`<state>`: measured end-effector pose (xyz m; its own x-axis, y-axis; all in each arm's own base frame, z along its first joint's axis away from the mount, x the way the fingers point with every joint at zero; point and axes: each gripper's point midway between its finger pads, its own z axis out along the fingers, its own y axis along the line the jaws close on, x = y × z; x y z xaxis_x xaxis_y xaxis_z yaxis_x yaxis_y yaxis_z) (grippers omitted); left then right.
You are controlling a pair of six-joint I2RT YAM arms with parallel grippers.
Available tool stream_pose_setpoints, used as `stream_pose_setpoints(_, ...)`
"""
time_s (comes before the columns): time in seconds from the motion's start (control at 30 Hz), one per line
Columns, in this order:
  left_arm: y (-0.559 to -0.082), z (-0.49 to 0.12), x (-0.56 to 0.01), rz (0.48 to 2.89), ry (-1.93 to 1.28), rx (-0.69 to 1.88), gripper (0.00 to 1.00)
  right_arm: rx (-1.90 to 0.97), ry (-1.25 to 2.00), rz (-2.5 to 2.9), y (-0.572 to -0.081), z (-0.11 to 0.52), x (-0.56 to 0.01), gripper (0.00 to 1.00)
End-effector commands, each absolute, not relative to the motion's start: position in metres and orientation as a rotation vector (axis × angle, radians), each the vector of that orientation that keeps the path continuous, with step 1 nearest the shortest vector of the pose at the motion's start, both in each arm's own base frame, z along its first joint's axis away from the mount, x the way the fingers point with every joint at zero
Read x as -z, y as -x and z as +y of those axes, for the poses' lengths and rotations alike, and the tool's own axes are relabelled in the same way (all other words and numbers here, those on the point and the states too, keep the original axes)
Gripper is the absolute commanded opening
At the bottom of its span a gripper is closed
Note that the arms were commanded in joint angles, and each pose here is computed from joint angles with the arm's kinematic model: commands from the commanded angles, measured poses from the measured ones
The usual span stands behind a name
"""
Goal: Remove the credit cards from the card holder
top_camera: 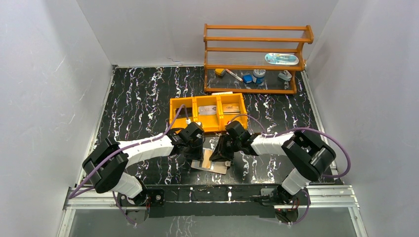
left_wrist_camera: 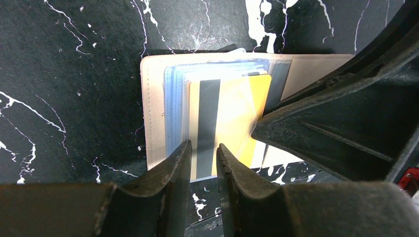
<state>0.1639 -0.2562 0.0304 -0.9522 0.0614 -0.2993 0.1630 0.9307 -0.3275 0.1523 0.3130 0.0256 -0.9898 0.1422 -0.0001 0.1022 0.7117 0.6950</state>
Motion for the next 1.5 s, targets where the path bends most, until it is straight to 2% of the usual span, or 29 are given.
stream_pose_setpoints(0.0, -0.144, -0.239, -0.019, 2.889, -0.177, 0.452, 0.24, -1.261, -0.170, 2.812, -0.158, 0.329, -0.034, 0.28)
stream_pose_setpoints(0.33, -0.145, -0.240, -0.022, 2.882, -0.174, 0.460, 0.24, -1.154, -0.161, 2.828, -0.161, 0.315, -0.030, 0.07)
stream_pose_setpoints(0.6, -0.143, -0.233, -0.015, 2.899, -0.175, 0.412, 0.24, -1.177, -0.183, 2.806, -0.164, 0.294, -0.034, 0.07)
stream_pose_setpoints(0.8, -0.143, -0.236, -0.014, 2.906, -0.177, 0.415, 0.24, -1.196, -0.142, 2.811, -0.163, 0.295, -0.036, 0.10)
stream_pose_setpoints(0.97, -0.148, -0.242, -0.025, 2.871, -0.191, 0.461, 0.24, -1.206, -0.001, 2.806, -0.162, 0.299, -0.037, 0.10)
stream_pose_setpoints(1.07, -0.154, -0.253, -0.046, 2.808, -0.210, 0.547, 0.24, -1.313, 0.139, 2.785, -0.154, 0.308, -0.046, 0.09)
stream_pose_setpoints(1.27, -0.166, -0.268, -0.089, 2.638, -0.248, 0.703, 0.41, -1.364, 0.326, 2.754, -0.146, 0.311, -0.047, 0.08)
stream_pose_setpoints(1.47, -0.152, -0.265, -0.055, 2.749, -0.269, 0.677, 0.41, -1.386, 0.411, 2.748, -0.142, 0.320, -0.046, 0.08)
